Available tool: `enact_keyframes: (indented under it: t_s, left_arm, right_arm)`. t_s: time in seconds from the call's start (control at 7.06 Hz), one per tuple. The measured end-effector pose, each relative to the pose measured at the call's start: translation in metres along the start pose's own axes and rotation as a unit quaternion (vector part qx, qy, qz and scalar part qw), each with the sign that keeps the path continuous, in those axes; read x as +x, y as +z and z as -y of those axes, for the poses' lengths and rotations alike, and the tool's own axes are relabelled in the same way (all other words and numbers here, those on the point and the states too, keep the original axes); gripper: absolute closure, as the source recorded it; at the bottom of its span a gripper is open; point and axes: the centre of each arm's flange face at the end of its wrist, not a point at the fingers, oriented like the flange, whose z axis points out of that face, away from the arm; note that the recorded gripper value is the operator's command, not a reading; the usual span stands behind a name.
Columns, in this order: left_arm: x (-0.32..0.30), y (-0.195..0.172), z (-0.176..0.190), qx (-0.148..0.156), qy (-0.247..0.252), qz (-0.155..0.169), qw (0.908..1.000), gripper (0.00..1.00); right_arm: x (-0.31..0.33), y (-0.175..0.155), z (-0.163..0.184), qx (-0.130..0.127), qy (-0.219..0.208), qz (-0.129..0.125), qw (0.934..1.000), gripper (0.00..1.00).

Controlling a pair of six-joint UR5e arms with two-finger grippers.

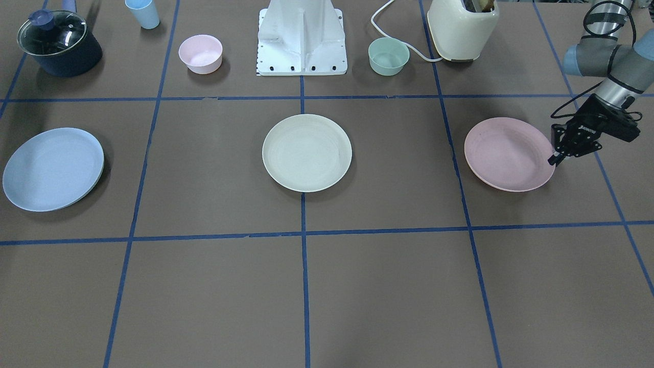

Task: Stack three plates with pink and blue
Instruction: 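Reach the left gripper to the pink plate rim and grasp it, then carry the pink plate with the left gripper onto the cream plate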

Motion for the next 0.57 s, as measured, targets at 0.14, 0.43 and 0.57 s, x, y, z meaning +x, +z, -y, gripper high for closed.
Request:
enact_keyframes:
  t_s: [0.14, 0.43, 0.57]
  left_arm:
    - [0.031, -0.007, 0.023, -0.012, -0.002, -0.014, 0.9998, 1.0]
    - [0.125, -0.028, 0.093, -0.028, -0.028, -0.005, 0.9992, 1.0]
    - [0.179, -0.031, 0.122, -0.029, -0.054, -0.004, 0.9981, 1.0]
  right_arm:
    - [0.0, 0.0, 0.0, 0.0, 0.0, 0.0, 1.0, 0.0]
    - [0.0, 0.0, 0.0, -0.001, 0.001, 0.0, 1.0, 0.0]
    - [0.0, 0.0, 0.0, -0.001, 0.001, 0.0, 1.0, 0.0]
